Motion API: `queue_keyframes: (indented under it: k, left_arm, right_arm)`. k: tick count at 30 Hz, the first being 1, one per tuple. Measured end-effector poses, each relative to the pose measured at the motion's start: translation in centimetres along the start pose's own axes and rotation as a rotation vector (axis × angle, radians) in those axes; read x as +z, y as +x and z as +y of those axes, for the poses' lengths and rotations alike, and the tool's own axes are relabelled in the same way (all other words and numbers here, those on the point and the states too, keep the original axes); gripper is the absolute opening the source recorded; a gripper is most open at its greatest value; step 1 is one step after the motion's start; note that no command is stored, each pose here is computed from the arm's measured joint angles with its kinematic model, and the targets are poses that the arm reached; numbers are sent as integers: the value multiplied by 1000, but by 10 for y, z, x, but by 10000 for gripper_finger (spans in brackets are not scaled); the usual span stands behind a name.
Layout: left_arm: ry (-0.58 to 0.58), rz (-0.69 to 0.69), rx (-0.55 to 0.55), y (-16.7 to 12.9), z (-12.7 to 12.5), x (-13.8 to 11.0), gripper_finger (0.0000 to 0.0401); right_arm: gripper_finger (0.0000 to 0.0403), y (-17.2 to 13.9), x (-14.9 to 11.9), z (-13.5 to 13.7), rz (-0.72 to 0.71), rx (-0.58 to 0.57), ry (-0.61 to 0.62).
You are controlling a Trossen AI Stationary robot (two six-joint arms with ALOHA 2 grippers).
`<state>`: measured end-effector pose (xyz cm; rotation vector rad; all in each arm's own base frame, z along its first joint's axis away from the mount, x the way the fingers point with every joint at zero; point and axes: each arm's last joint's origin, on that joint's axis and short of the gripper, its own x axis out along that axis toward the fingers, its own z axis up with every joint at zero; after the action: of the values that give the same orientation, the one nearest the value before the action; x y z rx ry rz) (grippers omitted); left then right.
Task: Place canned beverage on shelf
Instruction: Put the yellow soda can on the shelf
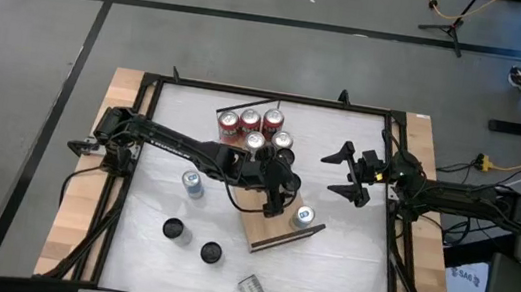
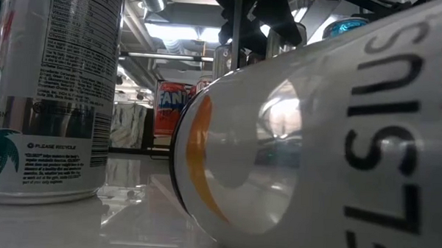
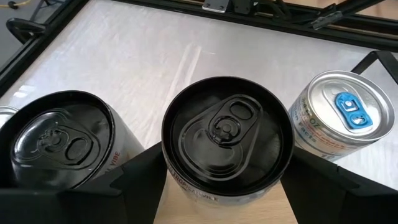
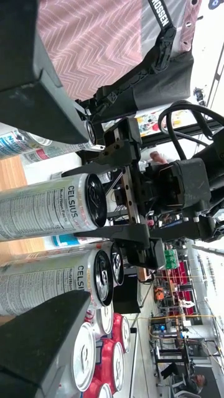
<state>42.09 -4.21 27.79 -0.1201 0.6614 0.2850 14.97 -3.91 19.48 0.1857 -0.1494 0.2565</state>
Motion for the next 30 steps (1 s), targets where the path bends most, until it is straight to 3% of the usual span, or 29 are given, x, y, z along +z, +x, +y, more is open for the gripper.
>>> queue_keyframes:
  k: [6, 11, 20, 30]
  left_arm:
    - [-8, -6, 18, 0, 0, 0, 277]
    - [-122, -15, 109, -1, 4, -1, 277]
    - [-93, 5, 32, -1, 2, 0, 277]
    - [-91, 6, 31, -1, 3, 0, 277]
  right_arm:
    - [399, 0, 0, 0, 0, 0, 0]
    - [399, 0, 0, 0, 0, 0, 0]
    - [399, 0, 0, 0, 0, 0, 0]
    - [399, 0, 0, 0, 0, 0, 0]
